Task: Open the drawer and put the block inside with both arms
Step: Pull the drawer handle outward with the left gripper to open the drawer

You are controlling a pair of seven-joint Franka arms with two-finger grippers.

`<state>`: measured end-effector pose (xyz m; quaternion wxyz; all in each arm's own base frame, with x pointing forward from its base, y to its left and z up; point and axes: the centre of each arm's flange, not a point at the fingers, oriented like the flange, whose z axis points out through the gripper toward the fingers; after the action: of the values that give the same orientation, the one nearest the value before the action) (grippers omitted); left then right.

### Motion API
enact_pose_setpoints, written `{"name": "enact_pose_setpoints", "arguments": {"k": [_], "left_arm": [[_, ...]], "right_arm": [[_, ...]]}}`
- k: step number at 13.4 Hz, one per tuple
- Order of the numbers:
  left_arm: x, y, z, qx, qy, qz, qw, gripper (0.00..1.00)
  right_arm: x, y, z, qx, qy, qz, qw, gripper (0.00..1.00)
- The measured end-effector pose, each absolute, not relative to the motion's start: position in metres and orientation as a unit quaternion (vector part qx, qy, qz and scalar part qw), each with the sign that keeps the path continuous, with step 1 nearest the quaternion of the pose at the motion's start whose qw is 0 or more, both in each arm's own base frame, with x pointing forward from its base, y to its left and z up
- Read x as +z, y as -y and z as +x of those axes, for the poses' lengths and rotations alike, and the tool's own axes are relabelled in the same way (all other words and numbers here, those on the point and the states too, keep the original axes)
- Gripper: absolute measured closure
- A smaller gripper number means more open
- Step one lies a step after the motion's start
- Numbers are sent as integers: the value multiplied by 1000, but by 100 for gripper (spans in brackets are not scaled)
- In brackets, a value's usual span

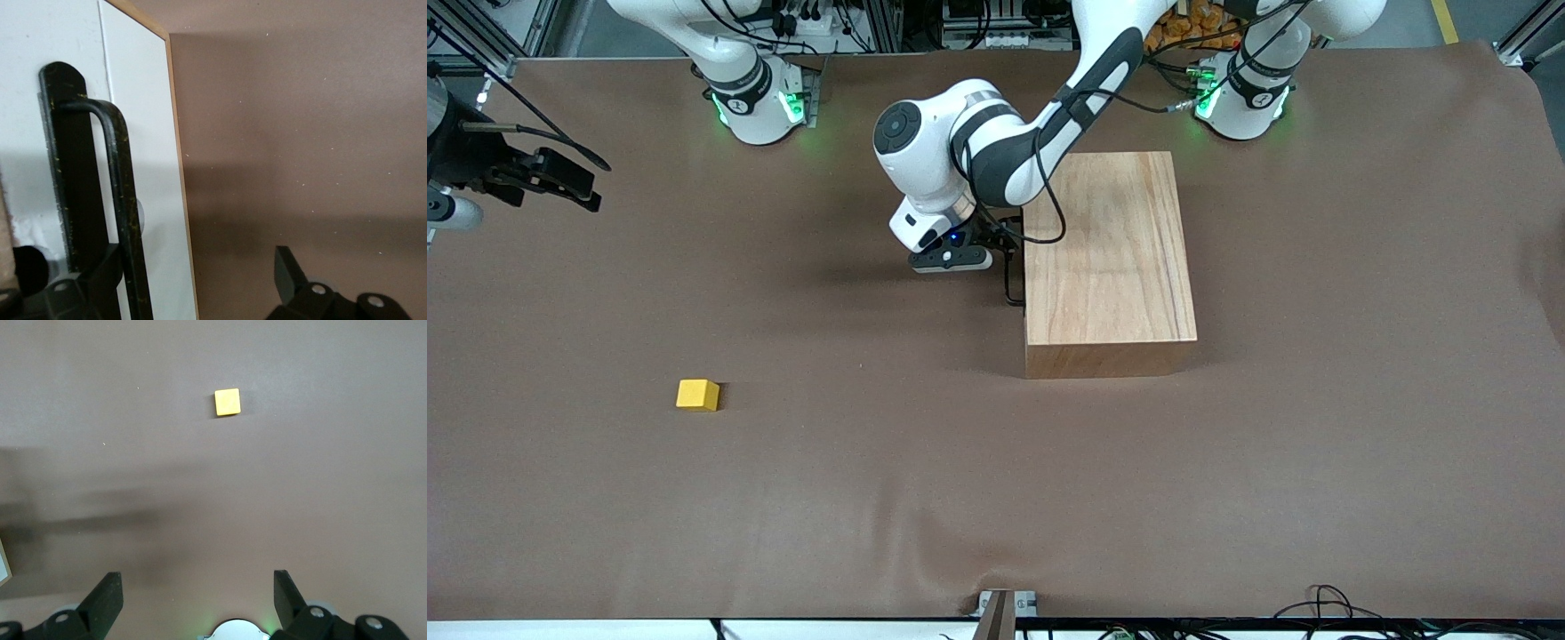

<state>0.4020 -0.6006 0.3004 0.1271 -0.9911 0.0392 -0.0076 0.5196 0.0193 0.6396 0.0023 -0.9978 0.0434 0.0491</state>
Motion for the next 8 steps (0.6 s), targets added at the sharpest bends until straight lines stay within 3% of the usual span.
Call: {"name": "enact_pose_setpoints", "arguments": {"k": [8], "left_arm": [[289, 605, 400, -8, -42, -991, 125, 0]], "right_arm": [[640, -20, 520, 49, -42, -998, 2, 0]]}}
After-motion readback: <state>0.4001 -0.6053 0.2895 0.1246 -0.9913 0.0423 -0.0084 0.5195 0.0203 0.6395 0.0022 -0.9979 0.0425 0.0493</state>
